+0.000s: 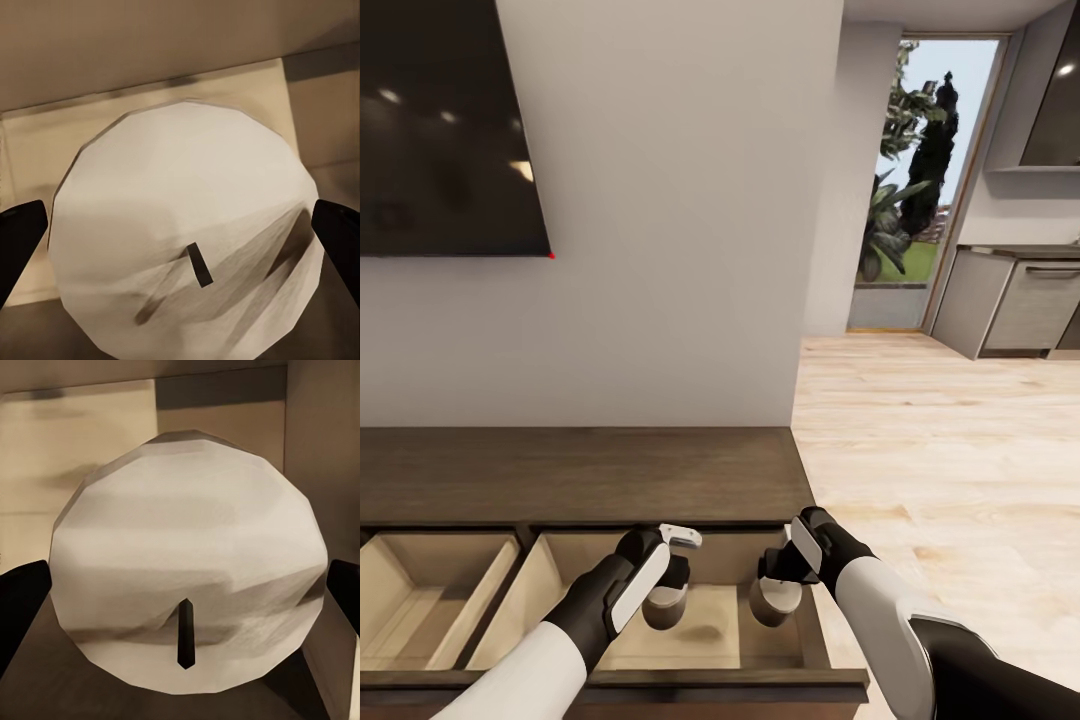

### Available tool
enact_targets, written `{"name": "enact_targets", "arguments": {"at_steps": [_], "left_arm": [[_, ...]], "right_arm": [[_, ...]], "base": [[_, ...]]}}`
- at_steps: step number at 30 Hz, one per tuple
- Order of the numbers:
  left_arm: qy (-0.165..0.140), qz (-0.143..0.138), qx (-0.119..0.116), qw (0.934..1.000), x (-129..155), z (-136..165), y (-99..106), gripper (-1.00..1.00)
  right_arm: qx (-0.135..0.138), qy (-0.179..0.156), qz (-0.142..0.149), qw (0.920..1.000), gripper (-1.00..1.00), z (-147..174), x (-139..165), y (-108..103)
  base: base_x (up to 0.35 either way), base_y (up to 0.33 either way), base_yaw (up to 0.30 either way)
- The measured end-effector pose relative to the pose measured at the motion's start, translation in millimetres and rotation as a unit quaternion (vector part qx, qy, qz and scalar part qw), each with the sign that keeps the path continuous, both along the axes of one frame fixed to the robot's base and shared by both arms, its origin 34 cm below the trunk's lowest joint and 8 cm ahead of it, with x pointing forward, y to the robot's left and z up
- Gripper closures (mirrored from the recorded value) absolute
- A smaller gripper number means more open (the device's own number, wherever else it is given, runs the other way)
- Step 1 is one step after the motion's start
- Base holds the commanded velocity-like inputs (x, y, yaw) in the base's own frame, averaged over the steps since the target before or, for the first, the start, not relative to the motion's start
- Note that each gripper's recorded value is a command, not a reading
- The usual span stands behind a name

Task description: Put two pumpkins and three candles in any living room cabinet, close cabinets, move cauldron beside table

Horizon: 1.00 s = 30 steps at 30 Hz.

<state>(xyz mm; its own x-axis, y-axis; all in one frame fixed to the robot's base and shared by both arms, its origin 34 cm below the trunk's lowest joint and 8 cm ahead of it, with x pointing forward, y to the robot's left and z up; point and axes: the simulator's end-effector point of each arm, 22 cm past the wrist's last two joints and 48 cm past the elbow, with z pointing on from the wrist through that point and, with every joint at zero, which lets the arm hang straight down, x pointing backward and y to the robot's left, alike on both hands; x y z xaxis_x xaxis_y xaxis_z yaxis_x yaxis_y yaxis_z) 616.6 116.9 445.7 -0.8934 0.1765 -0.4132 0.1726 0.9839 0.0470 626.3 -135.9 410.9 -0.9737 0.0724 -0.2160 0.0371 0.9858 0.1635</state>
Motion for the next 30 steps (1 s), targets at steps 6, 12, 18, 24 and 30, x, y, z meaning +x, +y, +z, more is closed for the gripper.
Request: {"name": "enact_targets", "arguments": {"at_steps": [6,12,18,24,30], "left_arm": [[0.000,0.000,0.000,1.0000,0,0,0,1.00],[-0.002,0.000,-0.001,1.0000,1,1,0,1.00],[-0.002,0.000,0.000,1.0000,1,1,0,1.00],[0.000,0.001,0.001,1.0000,-2,-9,1,1.00],[-0.004,0.003,0.000,1.0000,-4,-23,1,1.00]], "right_arm": [[0.001,0.000,0.000,1.0000,1.00,0,0,0],[0.001,0.000,0.000,1.0000,1.00,0,0,1],[0.001,0.000,0.000,1.0000,1.00,0,0,1],[0.001,0.000,0.000,1.0000,1.00,-9,-2,1],[0.001,0.000,0.000,1.0000,1.00,-22,-6,1]], "base": [[0.011,0.000,0.000],[0.000,0.000,0.000],[0.000,0.000,0.000],[0.000,0.000,0.000],[0.000,0.000,0.000]]}}
